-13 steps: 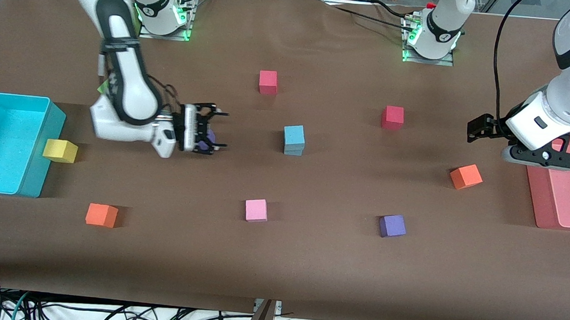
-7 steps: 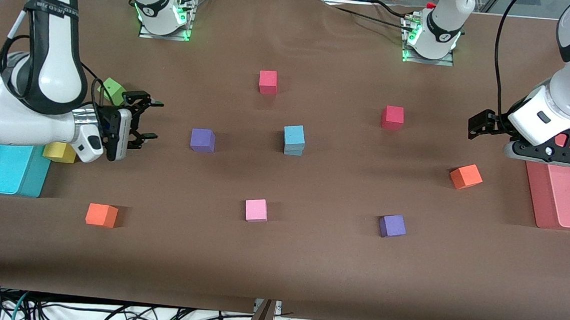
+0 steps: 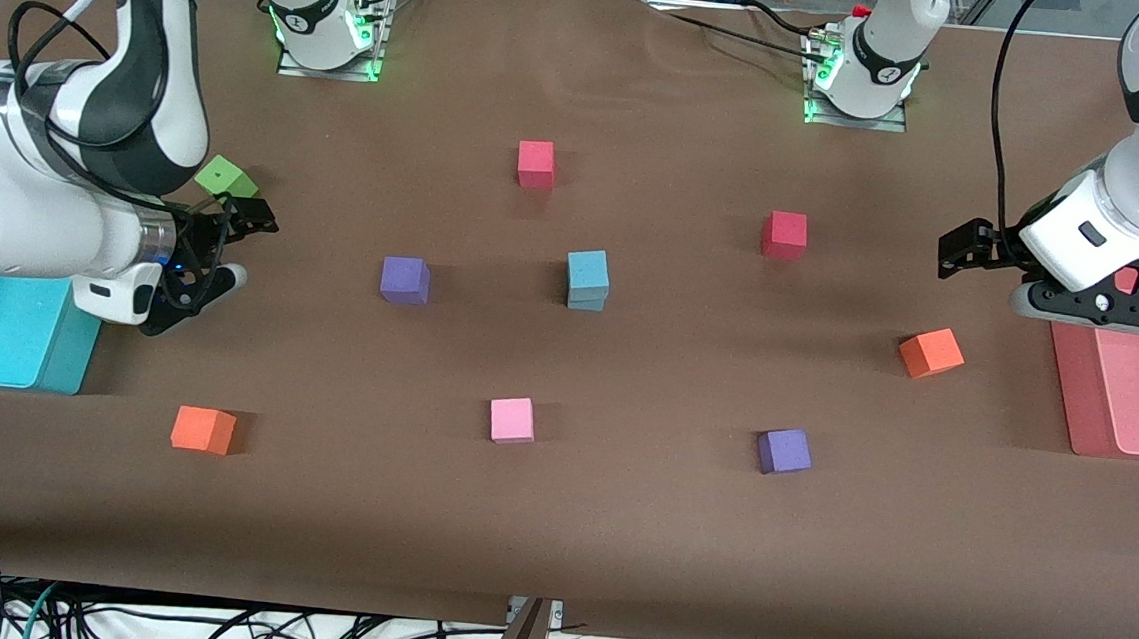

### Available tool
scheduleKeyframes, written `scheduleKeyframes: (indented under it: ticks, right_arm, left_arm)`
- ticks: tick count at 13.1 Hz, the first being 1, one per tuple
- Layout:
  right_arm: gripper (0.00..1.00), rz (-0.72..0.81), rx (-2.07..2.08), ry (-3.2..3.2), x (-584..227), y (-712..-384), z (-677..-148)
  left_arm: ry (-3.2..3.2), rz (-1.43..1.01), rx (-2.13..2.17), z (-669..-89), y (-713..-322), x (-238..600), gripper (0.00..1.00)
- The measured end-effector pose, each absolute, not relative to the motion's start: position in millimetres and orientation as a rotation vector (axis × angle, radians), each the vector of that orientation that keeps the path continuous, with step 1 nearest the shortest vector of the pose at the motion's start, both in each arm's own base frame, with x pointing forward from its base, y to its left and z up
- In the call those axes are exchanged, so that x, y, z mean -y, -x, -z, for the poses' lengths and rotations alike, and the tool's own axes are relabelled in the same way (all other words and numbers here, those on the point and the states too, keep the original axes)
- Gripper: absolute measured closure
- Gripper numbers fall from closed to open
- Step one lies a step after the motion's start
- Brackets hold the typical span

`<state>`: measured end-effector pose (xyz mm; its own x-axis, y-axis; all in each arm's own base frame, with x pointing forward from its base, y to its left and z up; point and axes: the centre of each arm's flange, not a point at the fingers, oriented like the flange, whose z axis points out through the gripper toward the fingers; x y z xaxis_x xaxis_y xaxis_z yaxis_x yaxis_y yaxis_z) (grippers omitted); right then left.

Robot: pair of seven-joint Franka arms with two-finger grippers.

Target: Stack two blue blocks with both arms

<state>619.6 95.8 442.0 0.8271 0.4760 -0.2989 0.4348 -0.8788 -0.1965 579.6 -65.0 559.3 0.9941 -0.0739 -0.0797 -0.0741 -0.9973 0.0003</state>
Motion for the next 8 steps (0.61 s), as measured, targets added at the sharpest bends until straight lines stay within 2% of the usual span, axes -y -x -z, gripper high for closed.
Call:
scheduleKeyframes:
  ticks: [2,5,8]
  right_arm:
    - [0.00,-0.502,0.541,3.056,-105.2,-624.0,-453.8]
    - [0.00,-0.296,0.177,3.176,-113.1,-633.1,-484.6]
    - [0.00,-0.173,-0.143,3.126,-57.8,-630.6,-526.6]
  left_arm:
    - [3.133,-0.138,-0.117,-558.6,-578.5,66.0,0.00]
    - [3.134,-0.142,-0.116,-557.8,-578.2,66.8,0.00]
    - [3.134,-0.142,-0.109,-557.7,-578.2,67.2,0.00]
